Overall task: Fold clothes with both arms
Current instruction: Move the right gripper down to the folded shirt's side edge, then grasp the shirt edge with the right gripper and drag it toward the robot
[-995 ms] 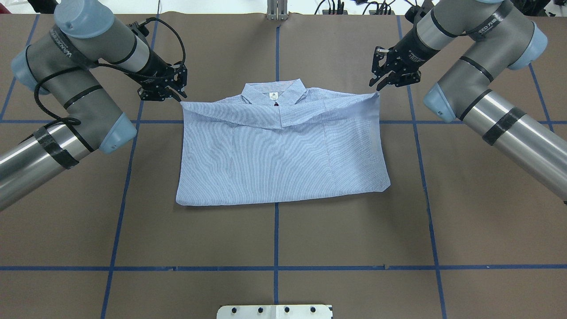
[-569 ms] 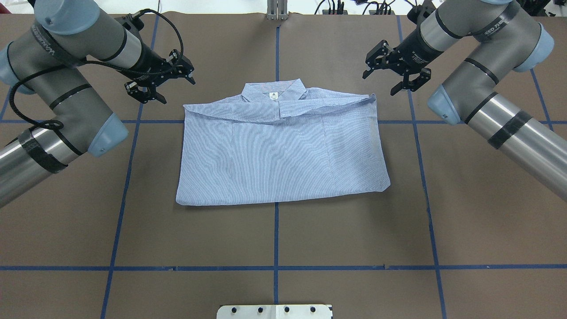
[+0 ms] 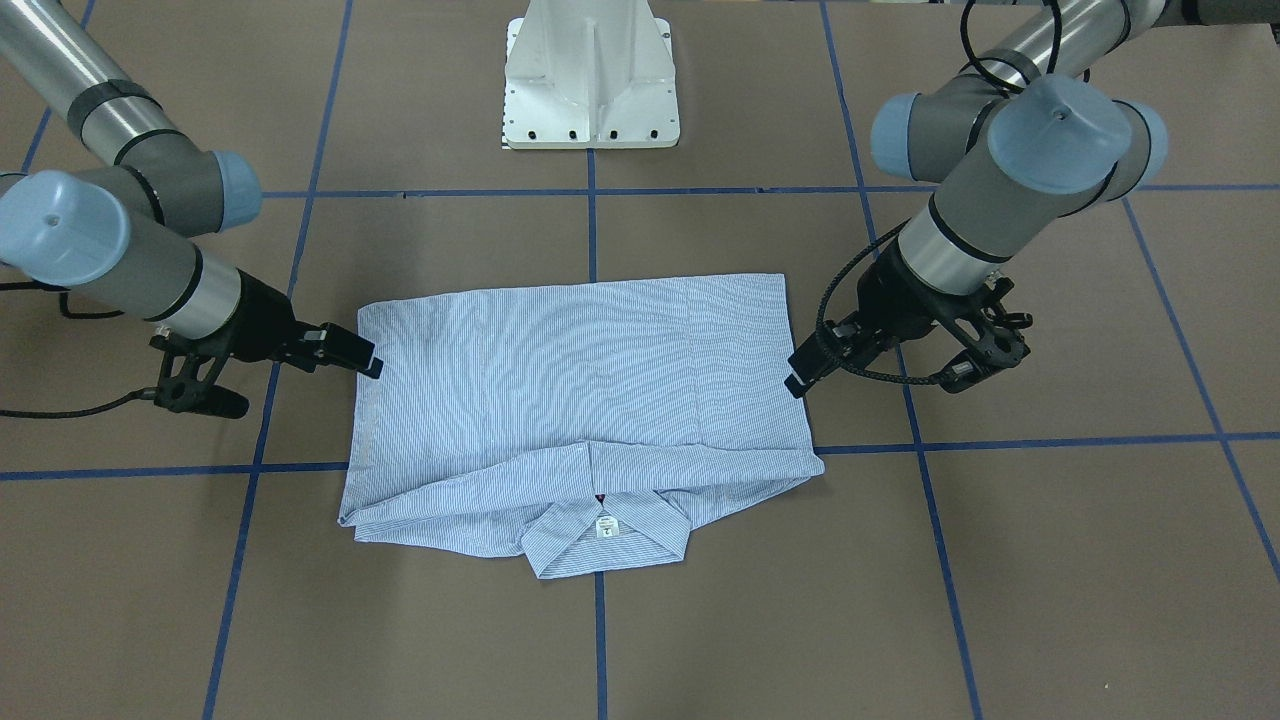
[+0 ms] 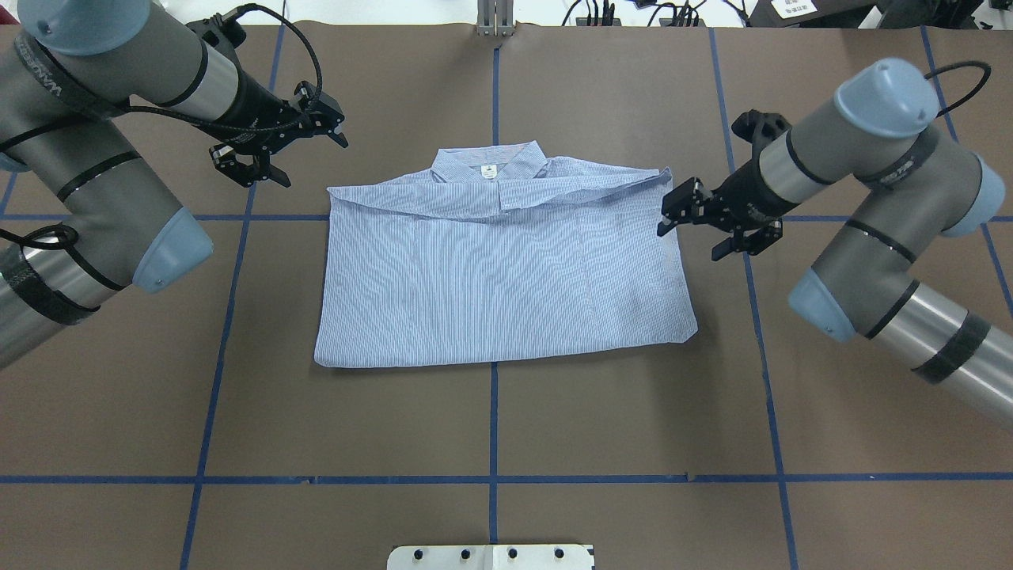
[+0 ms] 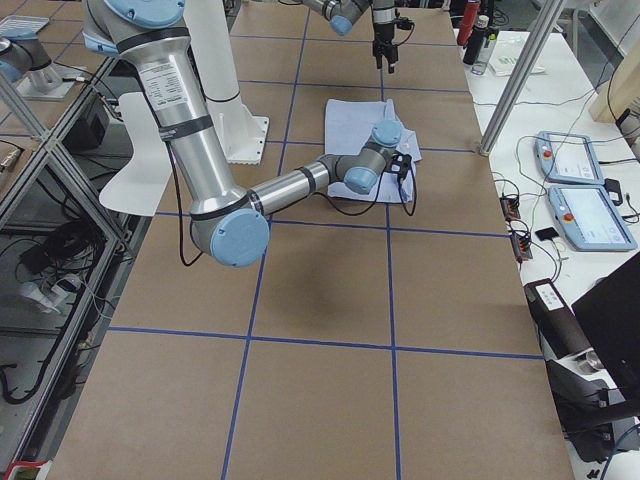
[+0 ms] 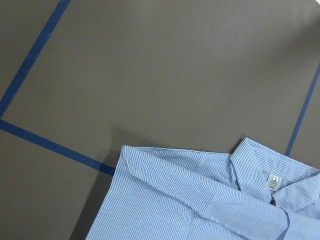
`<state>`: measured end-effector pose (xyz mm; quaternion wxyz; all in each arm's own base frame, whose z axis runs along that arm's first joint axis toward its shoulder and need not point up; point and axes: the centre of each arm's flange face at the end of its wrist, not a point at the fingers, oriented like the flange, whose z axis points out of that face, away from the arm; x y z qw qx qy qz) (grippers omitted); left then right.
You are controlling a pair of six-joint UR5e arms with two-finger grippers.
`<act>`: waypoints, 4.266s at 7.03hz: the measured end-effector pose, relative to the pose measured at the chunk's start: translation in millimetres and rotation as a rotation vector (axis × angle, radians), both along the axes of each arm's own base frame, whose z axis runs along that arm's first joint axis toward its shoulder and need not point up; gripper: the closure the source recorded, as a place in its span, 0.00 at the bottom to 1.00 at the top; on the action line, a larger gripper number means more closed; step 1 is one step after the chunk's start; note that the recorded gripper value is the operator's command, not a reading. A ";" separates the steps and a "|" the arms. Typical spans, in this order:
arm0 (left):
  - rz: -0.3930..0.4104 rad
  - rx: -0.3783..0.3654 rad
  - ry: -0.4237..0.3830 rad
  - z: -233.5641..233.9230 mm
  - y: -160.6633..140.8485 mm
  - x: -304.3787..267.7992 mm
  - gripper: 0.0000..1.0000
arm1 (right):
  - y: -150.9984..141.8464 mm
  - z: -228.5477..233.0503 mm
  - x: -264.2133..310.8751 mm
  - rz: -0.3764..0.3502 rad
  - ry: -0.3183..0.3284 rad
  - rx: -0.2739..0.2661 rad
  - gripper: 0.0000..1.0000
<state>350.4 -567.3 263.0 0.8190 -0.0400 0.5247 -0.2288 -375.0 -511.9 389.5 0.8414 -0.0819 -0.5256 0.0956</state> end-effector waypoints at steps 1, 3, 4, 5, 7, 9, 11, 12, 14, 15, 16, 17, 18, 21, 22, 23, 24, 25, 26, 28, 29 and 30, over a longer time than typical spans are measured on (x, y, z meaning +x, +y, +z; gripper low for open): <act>0.000 0.001 0.001 -1.6 0.8 -0.2 0.00 | 21.6 5.6 -16.0 -0.020 0.017 0.011 0.00; 0.000 0.005 0.005 -5.8 0.9 0.3 0.00 | 47.5 18.9 -28.7 -0.052 0.037 0.008 0.00; 0.000 0.006 0.006 -7.1 0.8 0.7 0.00 | 57.3 24.1 -30.3 -0.065 0.042 0.005 0.00; 0.000 0.006 0.006 -7.2 0.7 0.9 0.00 | 64.1 27.3 -31.6 -0.074 0.046 0.002 0.00; 0.000 0.007 0.006 -6.9 0.7 1.0 0.00 | 72.7 32.6 -35.8 -0.090 0.052 -0.004 0.01; -0.002 0.007 0.004 -5.8 0.9 0.8 0.00 | 77.7 33.7 -40.5 -0.102 0.054 -0.005 0.22; -0.003 0.007 0.002 -4.6 0.7 0.8 0.00 | 78.8 36.0 -42.3 -0.106 0.058 -0.009 0.59; -0.003 0.006 0.001 -4.0 0.7 0.7 0.01 | 79.0 38.4 -42.4 -0.106 0.062 -0.012 0.78; -0.003 0.006 0.001 -3.4 0.9 0.5 0.01 | 80.5 37.9 -40.5 -0.104 0.060 -0.008 1.00; -0.003 0.006 0.000 -3.2 1.0 0.4 0.01 | 81.7 34.0 -38.7 -0.103 0.053 0.001 1.00; -0.004 0.005 0.000 -3.0 0.9 0.2 0.01 | 86.0 29.6 -35.2 -0.106 0.045 0.013 1.00; -0.005 0.006 0.000 -3.6 0.6 -0.1 0.01 | 96.3 25.6 -28.8 -0.114 0.035 0.027 1.00; -0.006 0.009 0.002 -5.4 0.7 -1.1 0.01 | 111.7 21.9 -20.4 -0.128 0.024 0.038 1.00; -0.008 0.015 0.007 -11.1 3.3 -3.9 0.01 | 196.2 12.2 17.9 -0.226 -0.009 0.050 1.00; -0.008 0.013 0.006 -12.4 4.0 -4.3 0.01 | 229.1 10.0 28.1 -0.298 -0.023 0.021 1.00; -0.009 0.013 0.005 -12.6 4.7 -5.0 0.01 | 257.6 6.4 32.7 -0.389 -0.044 -0.052 1.00; -0.010 0.013 0.004 -12.1 5.0 -5.4 0.01 | 283.8 1.6 28.7 -0.466 -0.049 -0.142 1.00; -0.011 0.013 0.003 -11.4 5.1 -5.6 0.01 | 305.5 -0.7 21.1 -0.521 -0.038 -0.205 0.63; -0.012 0.012 0.000 -9.0 5.6 -5.4 0.01 | 319.5 -0.5 16.2 -0.555 -0.026 -0.241 0.01; -0.013 0.016 -0.007 -4.8 7.9 -2.5 0.00 | 313.6 -2.4 20.2 -0.545 -0.029 -0.269 0.00; 0.004 0.024 -0.002 -8.7 15.9 5.8 0.00 | 290.4 -10.9 24.8 -0.491 -0.053 -0.256 0.00; 0.042 0.038 0.012 -16.1 38.0 20.2 0.00 | 247.7 -27.9 35.9 -0.390 -0.095 -0.220 0.00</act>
